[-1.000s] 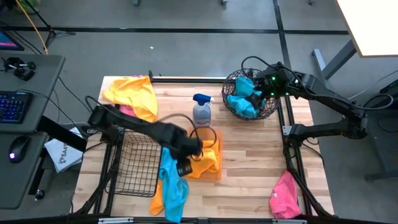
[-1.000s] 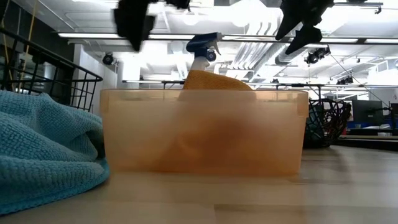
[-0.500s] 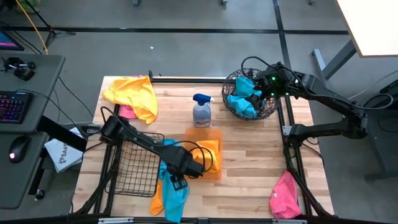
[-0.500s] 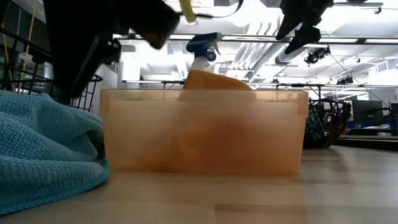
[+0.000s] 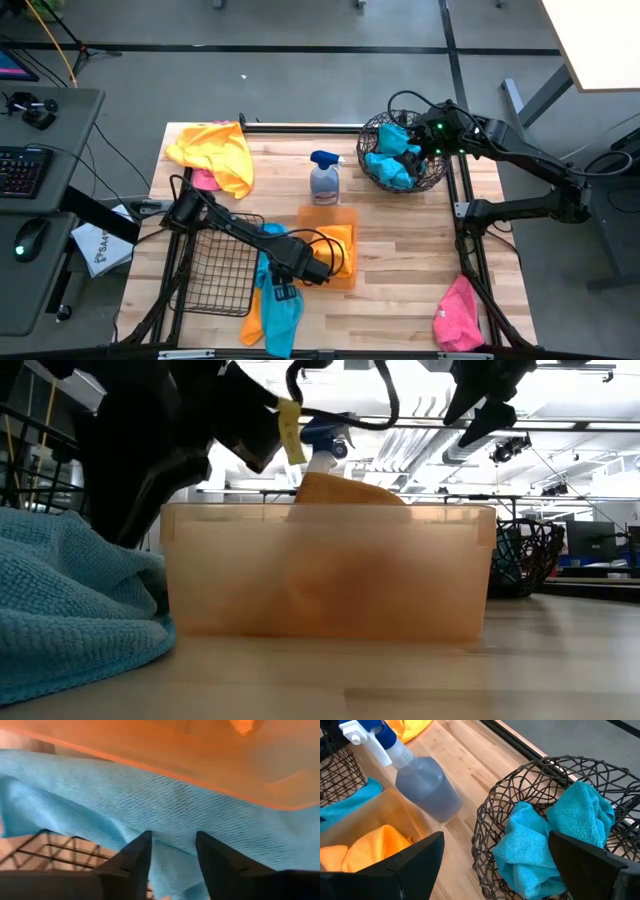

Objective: Sort microfiber towel by color & place in baskets
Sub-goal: Put the blue towel into the brown woven basket

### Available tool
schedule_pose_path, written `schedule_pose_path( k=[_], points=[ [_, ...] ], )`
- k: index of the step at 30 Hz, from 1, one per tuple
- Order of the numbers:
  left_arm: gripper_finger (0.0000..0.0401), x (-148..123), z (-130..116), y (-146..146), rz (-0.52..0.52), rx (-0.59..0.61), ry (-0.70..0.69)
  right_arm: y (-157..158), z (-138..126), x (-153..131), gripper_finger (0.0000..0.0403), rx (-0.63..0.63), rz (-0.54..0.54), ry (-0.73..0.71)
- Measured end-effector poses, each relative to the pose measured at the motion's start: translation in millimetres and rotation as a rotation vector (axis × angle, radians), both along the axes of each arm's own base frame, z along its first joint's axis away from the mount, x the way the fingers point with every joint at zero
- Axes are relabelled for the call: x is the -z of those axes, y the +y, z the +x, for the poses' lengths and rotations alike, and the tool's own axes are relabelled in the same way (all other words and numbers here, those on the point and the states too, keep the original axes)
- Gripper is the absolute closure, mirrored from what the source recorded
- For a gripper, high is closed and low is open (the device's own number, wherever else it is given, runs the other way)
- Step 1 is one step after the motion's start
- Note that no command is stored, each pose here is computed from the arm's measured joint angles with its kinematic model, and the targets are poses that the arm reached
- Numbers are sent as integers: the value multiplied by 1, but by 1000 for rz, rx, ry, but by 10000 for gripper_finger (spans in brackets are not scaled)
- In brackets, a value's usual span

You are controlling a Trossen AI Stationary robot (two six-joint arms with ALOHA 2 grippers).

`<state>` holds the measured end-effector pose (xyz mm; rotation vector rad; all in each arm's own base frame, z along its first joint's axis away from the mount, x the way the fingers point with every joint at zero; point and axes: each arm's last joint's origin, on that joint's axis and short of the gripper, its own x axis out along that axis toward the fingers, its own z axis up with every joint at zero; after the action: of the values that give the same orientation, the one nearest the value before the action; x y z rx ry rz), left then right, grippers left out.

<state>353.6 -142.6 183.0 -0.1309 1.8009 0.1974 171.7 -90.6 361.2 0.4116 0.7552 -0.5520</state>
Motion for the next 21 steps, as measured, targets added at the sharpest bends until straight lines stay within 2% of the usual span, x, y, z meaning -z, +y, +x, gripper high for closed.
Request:
schedule_pose_path(
  k=[6, 9, 12, 16, 21],
  points=[
    [386, 7, 4, 4, -2, 49, 9, 0, 0, 0, 50, 16, 7, -4],
    [395, 9, 4, 4, -2, 74, 12, 0, 0, 0, 50, 24, 14, -7],
    [400, -1, 1, 4, -8, 77, -4, 0, 0, 0, 50, 27, 16, -8],
    [401, -34, -10, 10, -2, 76, -63, 0, 0, 0, 50, 27, 16, -8],
    [399, -71, -21, 12, -42, 77, -199, 0, 0, 0, 50, 28, 15, -8]
  ],
)
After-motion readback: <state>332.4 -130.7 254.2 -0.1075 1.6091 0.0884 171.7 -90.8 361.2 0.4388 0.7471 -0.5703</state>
